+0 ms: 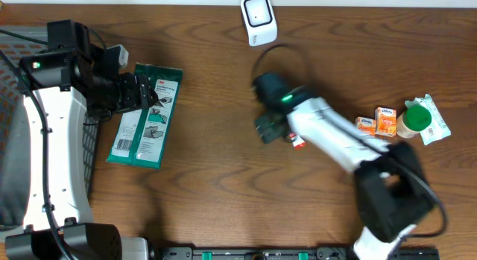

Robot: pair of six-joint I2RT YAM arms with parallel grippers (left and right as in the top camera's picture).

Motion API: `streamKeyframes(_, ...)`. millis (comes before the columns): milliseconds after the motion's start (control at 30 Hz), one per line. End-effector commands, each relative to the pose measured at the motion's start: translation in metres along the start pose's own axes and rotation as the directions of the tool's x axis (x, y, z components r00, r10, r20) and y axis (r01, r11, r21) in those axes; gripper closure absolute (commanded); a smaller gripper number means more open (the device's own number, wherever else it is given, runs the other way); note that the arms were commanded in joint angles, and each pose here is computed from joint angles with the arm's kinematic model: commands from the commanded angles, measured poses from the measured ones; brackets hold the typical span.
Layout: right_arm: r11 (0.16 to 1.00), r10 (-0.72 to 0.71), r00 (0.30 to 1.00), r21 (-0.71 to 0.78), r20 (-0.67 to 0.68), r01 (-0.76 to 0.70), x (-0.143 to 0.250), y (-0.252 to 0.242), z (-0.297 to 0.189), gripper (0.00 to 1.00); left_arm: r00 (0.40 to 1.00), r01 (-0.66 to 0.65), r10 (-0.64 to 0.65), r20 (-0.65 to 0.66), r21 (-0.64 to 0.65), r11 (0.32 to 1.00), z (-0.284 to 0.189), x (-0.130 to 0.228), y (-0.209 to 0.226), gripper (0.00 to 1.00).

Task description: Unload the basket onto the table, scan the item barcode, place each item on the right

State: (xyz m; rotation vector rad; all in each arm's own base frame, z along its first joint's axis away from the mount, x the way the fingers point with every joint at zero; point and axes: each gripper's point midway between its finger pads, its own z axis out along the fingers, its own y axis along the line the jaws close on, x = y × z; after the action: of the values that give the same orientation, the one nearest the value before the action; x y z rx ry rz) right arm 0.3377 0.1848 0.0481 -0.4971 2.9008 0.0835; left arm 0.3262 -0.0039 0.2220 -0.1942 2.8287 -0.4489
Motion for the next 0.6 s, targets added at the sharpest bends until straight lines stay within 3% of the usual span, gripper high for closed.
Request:
streamKeyframes(0,0.954,0.084,0.996,-0.287,-0.029,-0.089,-0.001,-0.004,-0.015,0.39,1.000,0.003,-0.003,0.009,0.005,1.000,-0.004,0.001,-0.002,0.13)
streamKeyframes(100,0.920,0.154,0.987,-0.358,-0.047,-0.161,0.003,-0.027,-0.012,0.50,1.000,0.002,-0.002,0.009,0.005,1.000,-0.004,0.001,-0.002,0.13)
streamKeyframes(233,0.897,0.213,0.975,-0.384,-0.061,-0.219,0.015,-0.051,-0.002,0.49,1.000,0.003,-0.003,0.009,0.005,1.000,-0.004,0.001,-0.002,0.13)
streamKeyframes(400,0.871,0.216,0.976,-0.444,-0.040,-0.211,0.020,-0.048,0.008,0.49,1.000,0.003,-0.003,0.009,0.005,1.000,-0.004,0.001,-0.002,0.13)
streamKeyframes(500,0.876,0.205,0.978,-0.440,-0.027,-0.196,0.024,-0.045,0.017,0.52,1.000,0.002,-0.002,0.009,0.005,1.000,-0.004,0.001,-0.002,0.13)
streamKeyframes(567,0.900,0.210,0.978,-0.387,-0.023,-0.202,0.031,-0.049,0.030,0.60,1.000,0.003,-0.003,0.009,0.005,1.000,-0.004,0.001,-0.002,0.13)
